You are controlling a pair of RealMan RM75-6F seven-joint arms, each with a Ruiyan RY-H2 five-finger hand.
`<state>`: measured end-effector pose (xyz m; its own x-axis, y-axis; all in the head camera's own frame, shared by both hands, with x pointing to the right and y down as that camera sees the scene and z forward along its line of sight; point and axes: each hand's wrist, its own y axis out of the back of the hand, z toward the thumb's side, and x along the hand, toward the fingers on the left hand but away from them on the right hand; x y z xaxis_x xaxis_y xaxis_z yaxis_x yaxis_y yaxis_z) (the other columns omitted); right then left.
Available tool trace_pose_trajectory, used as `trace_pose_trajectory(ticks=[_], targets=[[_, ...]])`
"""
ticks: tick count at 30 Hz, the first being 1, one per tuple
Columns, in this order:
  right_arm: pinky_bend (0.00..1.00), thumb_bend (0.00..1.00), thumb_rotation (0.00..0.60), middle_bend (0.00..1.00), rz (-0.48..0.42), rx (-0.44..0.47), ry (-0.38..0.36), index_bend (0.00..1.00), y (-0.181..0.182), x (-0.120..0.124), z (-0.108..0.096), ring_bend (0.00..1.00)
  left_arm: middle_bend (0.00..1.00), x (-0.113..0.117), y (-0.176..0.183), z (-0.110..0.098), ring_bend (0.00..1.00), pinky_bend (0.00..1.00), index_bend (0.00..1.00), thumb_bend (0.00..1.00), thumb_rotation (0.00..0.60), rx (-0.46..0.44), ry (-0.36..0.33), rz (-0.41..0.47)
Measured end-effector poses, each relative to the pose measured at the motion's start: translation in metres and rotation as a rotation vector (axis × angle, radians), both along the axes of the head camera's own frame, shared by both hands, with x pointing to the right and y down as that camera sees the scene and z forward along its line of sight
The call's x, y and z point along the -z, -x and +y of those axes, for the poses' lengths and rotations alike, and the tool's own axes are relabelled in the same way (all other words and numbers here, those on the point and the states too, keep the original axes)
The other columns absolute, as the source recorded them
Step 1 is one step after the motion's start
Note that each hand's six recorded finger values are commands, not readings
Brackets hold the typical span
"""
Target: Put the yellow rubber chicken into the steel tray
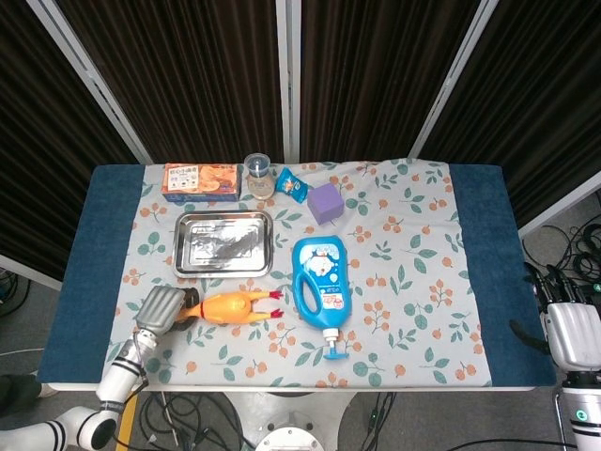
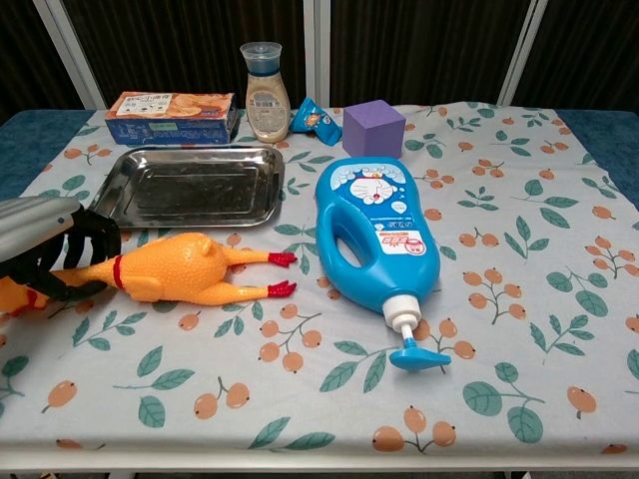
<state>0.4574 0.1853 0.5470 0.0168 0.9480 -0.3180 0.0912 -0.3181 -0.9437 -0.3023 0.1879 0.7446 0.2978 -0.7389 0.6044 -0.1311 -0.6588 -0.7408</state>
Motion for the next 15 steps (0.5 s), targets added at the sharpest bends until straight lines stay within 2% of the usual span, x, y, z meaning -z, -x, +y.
trace_pose_trajectory(ticks=[7, 15], targets=[[0.20, 0.16, 0.600, 0.28, -0.066, 0.025, -0.002, 0.10, 0.008, 0.006, -0.008, 0.09, 0.86, 0.017, 0.007, -0.009, 0.80, 0.92, 0.77, 0.73, 0.600, 0.042, -0.025, 0.158], [0.21, 0.15, 0.600, 0.28, -0.168, 0.158, -0.043, 0.11, 0.041, 0.023, -0.031, 0.09, 0.87, 0.056, 0.014, -0.037, 0.81, 0.93, 0.77, 0.75, 0.600, 0.095, 0.011, 0.374]])
